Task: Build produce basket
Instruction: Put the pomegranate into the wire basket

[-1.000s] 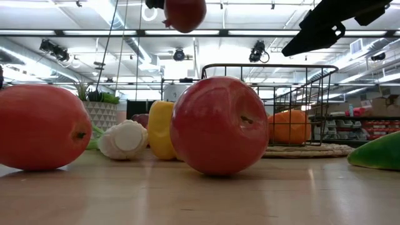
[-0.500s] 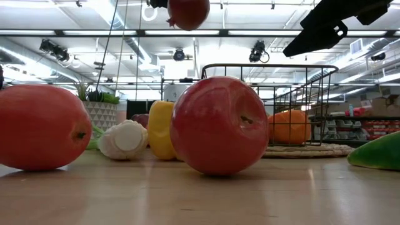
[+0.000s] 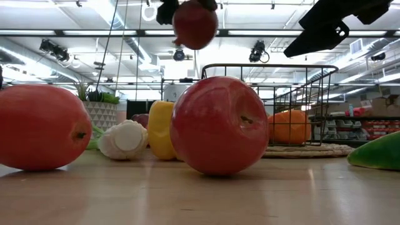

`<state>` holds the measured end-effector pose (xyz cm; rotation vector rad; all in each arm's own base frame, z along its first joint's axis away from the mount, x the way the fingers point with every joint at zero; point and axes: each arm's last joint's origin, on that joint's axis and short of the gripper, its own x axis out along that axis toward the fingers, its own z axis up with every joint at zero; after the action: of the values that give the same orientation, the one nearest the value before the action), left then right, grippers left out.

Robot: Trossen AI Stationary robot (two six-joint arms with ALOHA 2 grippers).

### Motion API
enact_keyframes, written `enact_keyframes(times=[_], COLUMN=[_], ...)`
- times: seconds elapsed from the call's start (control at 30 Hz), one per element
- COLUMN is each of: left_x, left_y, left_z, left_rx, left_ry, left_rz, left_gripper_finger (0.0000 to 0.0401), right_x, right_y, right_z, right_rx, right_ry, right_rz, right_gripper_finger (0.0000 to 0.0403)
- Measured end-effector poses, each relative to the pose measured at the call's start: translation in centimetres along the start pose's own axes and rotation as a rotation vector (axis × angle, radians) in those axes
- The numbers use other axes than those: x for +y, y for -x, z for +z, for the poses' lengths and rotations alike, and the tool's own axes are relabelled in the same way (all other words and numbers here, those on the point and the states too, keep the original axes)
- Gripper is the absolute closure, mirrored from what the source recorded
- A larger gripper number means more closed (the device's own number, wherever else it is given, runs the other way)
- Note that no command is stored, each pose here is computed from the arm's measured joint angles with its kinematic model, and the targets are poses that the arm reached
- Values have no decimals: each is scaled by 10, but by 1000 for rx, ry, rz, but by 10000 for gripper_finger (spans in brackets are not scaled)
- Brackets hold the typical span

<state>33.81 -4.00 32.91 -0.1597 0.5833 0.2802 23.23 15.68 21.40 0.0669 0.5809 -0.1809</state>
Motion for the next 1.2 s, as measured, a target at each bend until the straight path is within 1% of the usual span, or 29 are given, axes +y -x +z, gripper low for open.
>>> enact_keyframes(times=[0.1,0.13,0.23,0.33,0.47,0.63,0.77,1.0,1.2], left_x=[-2,-1,5,12,22,29,33,44,44], left_y=[-3,-4,-7,-4,-2,-3,-1,-1,1], left_z=[-8,-13,-21,-24,-33,-37,-31,-24,-22], left_rx=[-83,-95,-197,-316,-357,-422,-457,-423,-386], left_ry=[8,13,54,104,164,253,380,735,928], left_rz=[-70,-88,-160,-283,-425,-529,-573,-636,-703], left_gripper_finger=[32,32,32,32,32,32,32,32,32], right_x=[2,3,5,5,5,5,5,6,6], right_y=[2,2,4,5,5,5,5,5,5], right_z=[-1,-2,-4,-5,-5,-4,-3,-3,-3], right_rx=[1,2,0,2,1,-6,-9,-16,-16], right_ry=[0,1,8,1,-2,-1,7,24,30], right_rz=[8,11,6,3,3,5,6,10,10], right_gripper_finger=[19,19,19,19,19,19,19,19,19])
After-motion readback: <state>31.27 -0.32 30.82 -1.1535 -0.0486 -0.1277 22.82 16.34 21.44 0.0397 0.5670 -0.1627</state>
